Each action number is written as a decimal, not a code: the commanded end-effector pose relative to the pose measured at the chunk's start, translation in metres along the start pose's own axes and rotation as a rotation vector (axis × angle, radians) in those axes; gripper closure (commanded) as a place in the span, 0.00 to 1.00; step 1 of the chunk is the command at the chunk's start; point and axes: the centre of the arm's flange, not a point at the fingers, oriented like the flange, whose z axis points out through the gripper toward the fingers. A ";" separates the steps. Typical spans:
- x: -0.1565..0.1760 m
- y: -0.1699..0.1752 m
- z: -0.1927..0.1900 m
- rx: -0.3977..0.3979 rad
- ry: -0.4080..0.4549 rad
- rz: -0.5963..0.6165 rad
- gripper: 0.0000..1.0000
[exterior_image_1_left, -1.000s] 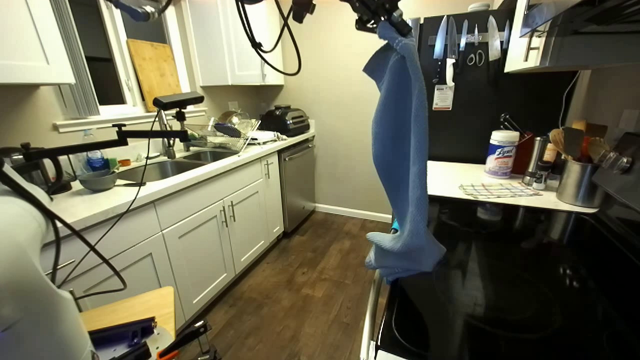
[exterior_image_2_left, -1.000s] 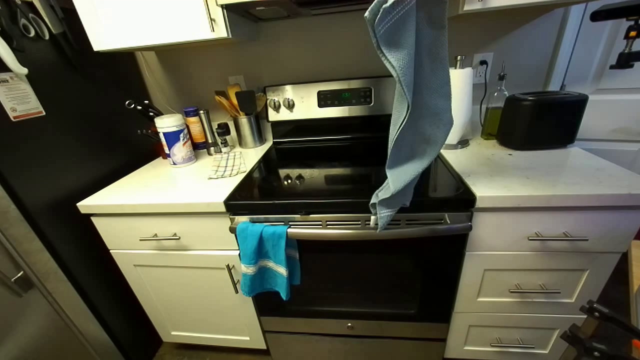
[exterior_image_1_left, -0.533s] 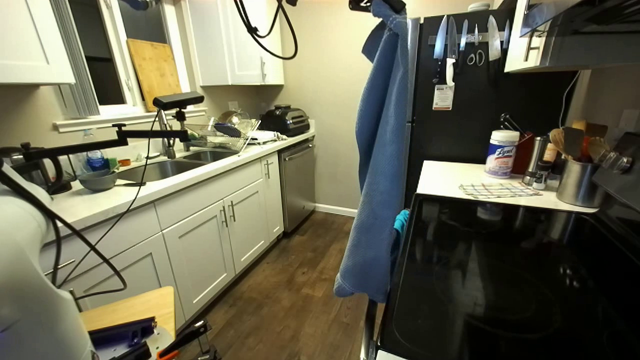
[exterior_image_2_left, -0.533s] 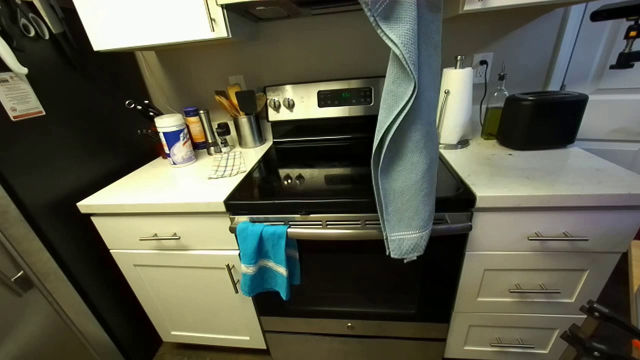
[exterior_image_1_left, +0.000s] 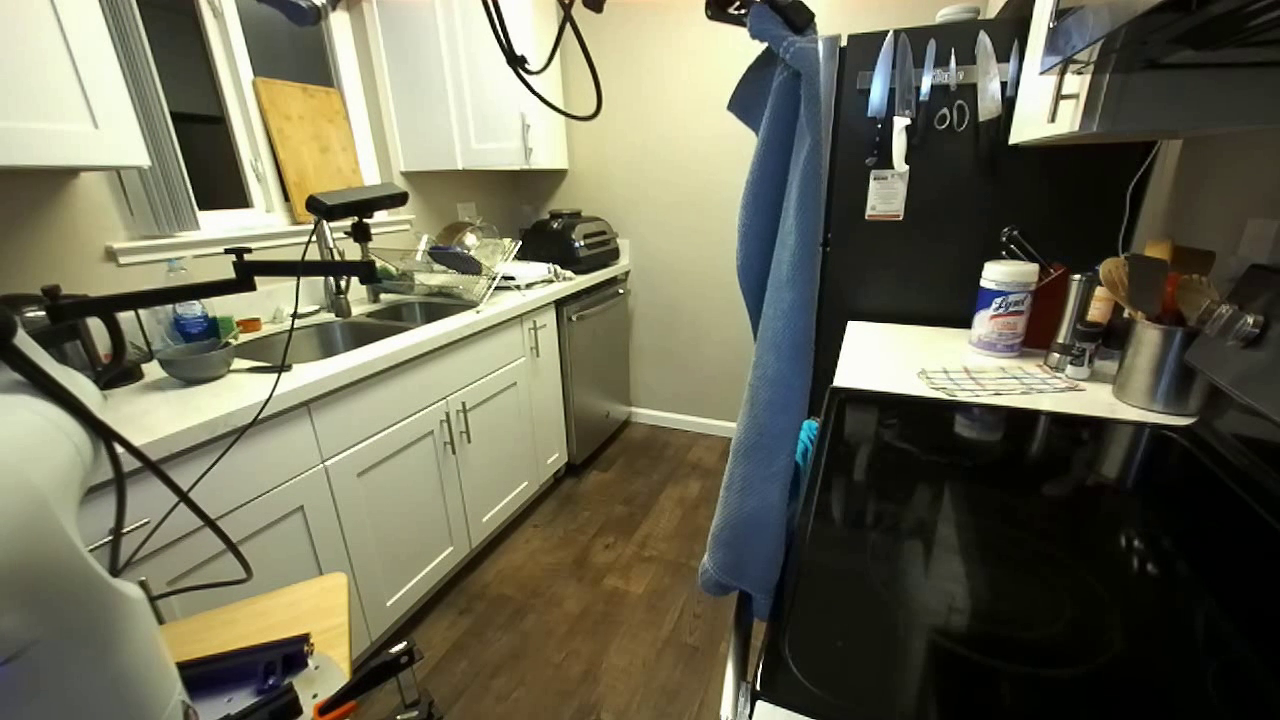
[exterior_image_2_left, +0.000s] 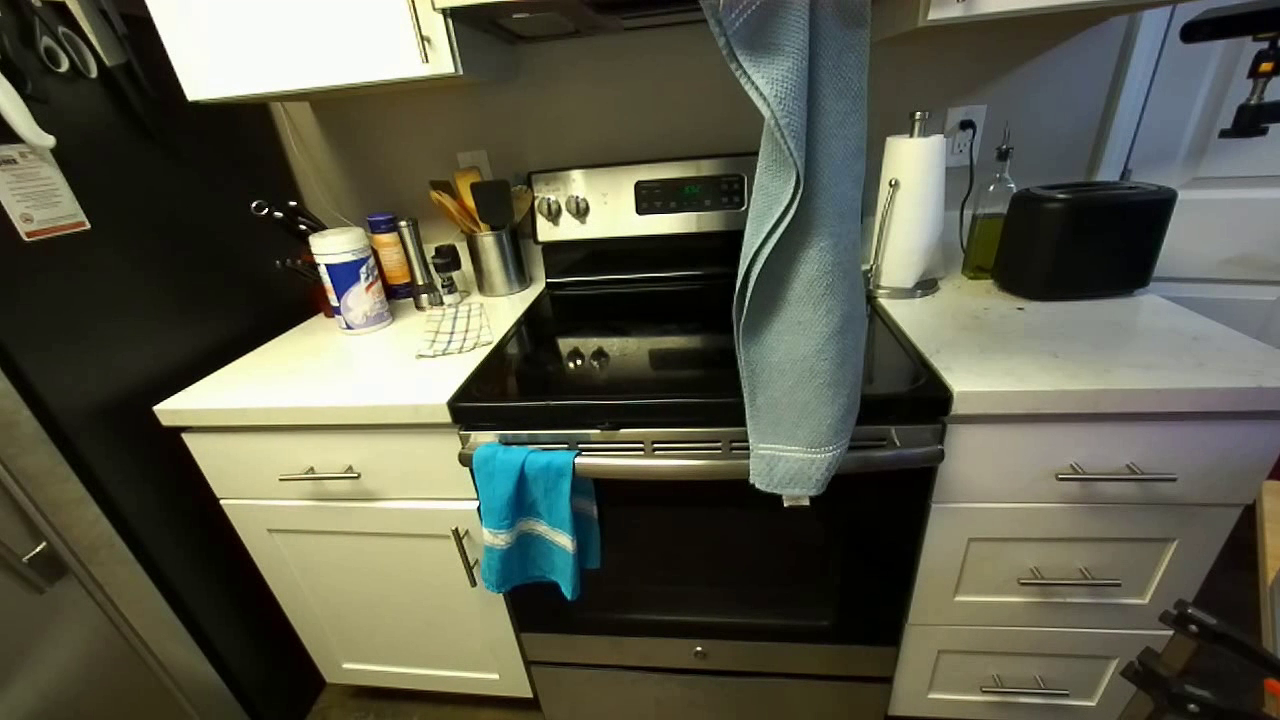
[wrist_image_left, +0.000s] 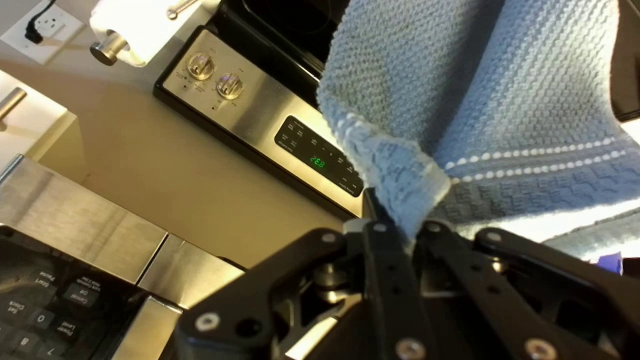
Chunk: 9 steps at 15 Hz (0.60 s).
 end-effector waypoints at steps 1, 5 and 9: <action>0.011 0.009 0.001 0.028 -0.011 0.088 0.98; 0.024 0.029 -0.007 0.072 -0.022 0.168 0.98; 0.033 0.043 -0.017 0.111 -0.019 0.223 0.98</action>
